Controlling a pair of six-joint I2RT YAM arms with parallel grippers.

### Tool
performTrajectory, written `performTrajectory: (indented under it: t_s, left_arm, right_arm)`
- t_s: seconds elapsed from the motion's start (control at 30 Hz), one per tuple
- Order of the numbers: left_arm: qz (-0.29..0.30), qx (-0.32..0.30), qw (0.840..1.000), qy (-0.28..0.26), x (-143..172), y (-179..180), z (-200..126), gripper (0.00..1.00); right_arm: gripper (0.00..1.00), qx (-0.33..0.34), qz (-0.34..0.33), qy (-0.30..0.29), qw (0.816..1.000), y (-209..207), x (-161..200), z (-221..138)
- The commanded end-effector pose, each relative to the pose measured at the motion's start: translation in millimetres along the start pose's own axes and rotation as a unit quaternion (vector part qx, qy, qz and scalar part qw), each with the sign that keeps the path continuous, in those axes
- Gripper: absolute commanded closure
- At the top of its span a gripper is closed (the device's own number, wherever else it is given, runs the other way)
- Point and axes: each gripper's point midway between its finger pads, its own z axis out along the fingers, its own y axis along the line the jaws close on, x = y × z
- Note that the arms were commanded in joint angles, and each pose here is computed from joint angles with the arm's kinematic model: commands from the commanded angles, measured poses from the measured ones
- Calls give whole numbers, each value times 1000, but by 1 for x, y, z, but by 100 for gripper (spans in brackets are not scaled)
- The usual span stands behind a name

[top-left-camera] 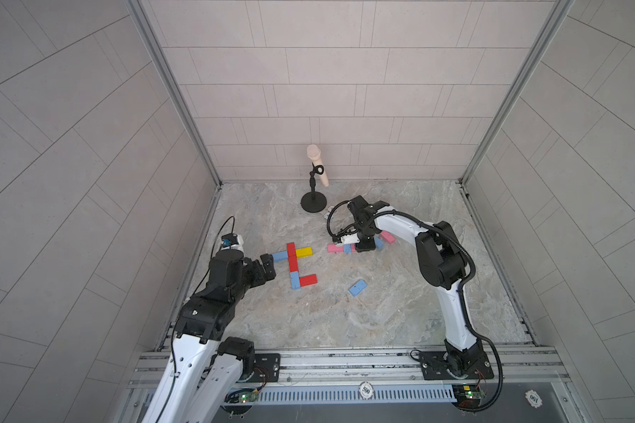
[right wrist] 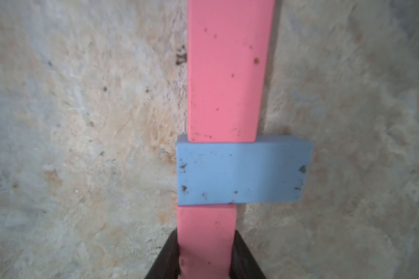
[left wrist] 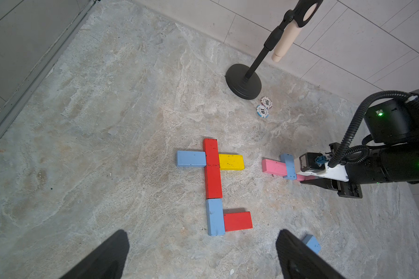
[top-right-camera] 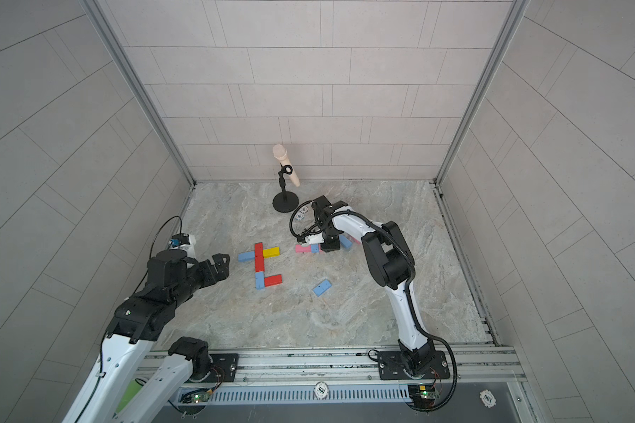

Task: Assemble the letter t with building blocks
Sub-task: Assemble the building block at the center of the board.

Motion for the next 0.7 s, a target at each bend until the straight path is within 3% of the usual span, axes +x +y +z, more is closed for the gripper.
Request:
performTrajectory:
  t_s: [0.0, 0.03, 0.07, 0.4, 0.67]
  left_arm:
    - [7, -7, 1000, 7, 6, 4, 2, 0]
    - [7, -7, 1000, 8, 6, 4, 2, 0]
    - [7, -7, 1000, 7, 6, 4, 2, 0]
    - [7, -9, 1000, 3, 6, 5, -1, 0]
    - [1, -7, 1000, -12, 2, 6, -5, 0]
  right_arm:
    - [42, -25, 2, 11, 1000, 12, 5, 13]
    - [14, -24, 4, 13, 1000, 12, 6, 13]
    - [1, -21, 9, 15, 1000, 11, 6, 13]
    - [0, -8, 39, 14, 999, 7, 5, 0]
    - [0, 75, 116, -45, 989, -8, -6, -66]
